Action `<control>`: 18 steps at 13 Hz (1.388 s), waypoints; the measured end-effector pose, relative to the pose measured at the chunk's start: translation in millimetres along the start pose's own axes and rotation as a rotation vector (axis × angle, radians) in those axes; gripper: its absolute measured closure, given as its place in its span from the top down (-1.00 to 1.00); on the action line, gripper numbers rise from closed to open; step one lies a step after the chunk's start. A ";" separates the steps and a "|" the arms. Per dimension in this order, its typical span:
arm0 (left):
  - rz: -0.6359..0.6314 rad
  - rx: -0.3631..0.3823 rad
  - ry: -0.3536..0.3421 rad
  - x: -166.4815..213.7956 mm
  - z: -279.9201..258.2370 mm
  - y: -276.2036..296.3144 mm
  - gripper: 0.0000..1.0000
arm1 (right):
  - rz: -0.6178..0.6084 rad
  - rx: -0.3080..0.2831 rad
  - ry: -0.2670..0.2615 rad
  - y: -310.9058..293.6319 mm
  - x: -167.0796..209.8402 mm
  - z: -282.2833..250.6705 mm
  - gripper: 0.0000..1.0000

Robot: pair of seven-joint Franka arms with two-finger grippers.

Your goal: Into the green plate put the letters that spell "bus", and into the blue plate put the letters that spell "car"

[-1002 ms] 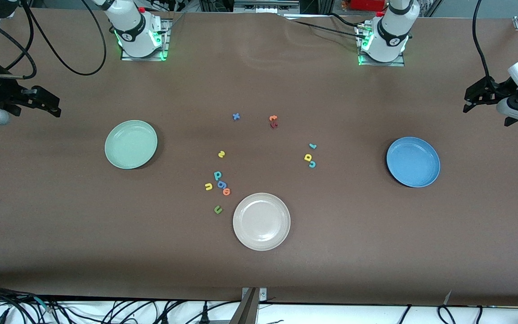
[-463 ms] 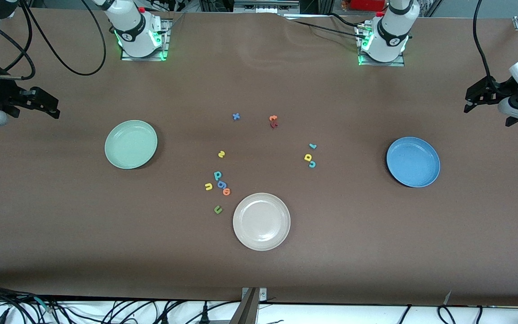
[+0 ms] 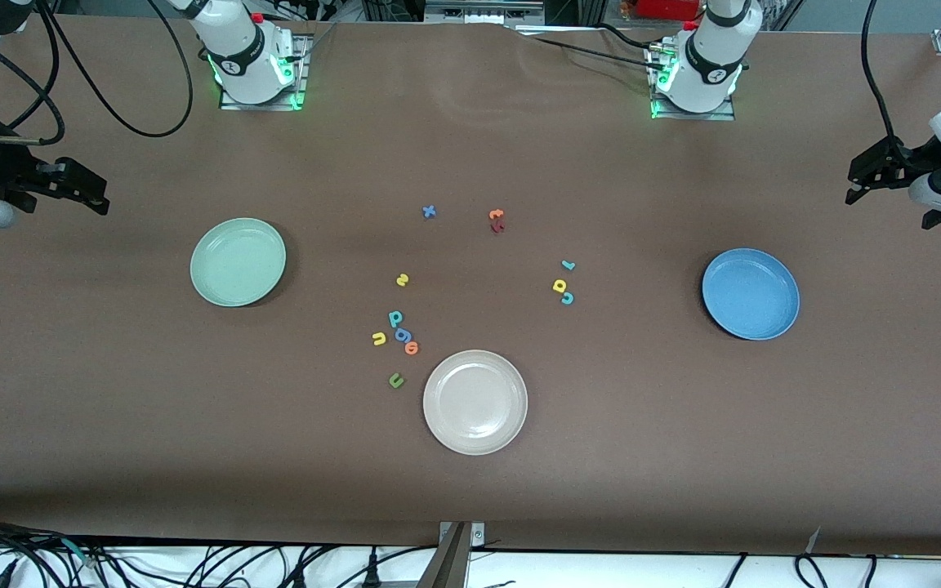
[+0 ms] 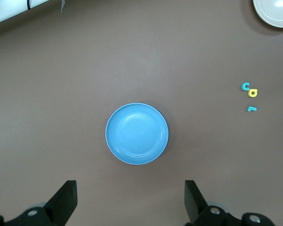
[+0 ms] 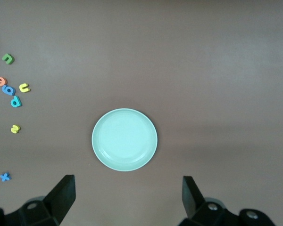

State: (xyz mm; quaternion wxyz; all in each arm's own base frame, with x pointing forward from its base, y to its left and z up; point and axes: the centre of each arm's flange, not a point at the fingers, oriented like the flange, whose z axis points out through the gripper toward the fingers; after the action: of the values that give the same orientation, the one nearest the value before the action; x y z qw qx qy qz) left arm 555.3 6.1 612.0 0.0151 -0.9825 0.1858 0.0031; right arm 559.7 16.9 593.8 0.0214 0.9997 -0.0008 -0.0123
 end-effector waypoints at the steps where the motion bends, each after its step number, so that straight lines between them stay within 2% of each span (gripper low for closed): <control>1: 0.000 0.000 0.000 0.0 0.0 0.0 1.00 | 0.001 0.000 -0.007 0.0 -0.8 0.6 1.00; 10: 0.000 0.000 0.000 0.1 0.0 0.1 1.00 | 0.065 0.024 -0.014 11.7 -0.9 2.2 1.00; 18: -0.006 0.000 0.000 0.1 0.0 0.3 1.00 | 0.067 0.033 -0.016 12.1 -1.1 2.7 1.00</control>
State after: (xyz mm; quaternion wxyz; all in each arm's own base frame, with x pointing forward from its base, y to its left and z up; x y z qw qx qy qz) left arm 555.3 5.8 612.0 0.0152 -0.9830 0.1829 0.0030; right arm 558.6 4.6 591.6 0.0051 0.9992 -0.0349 -0.0198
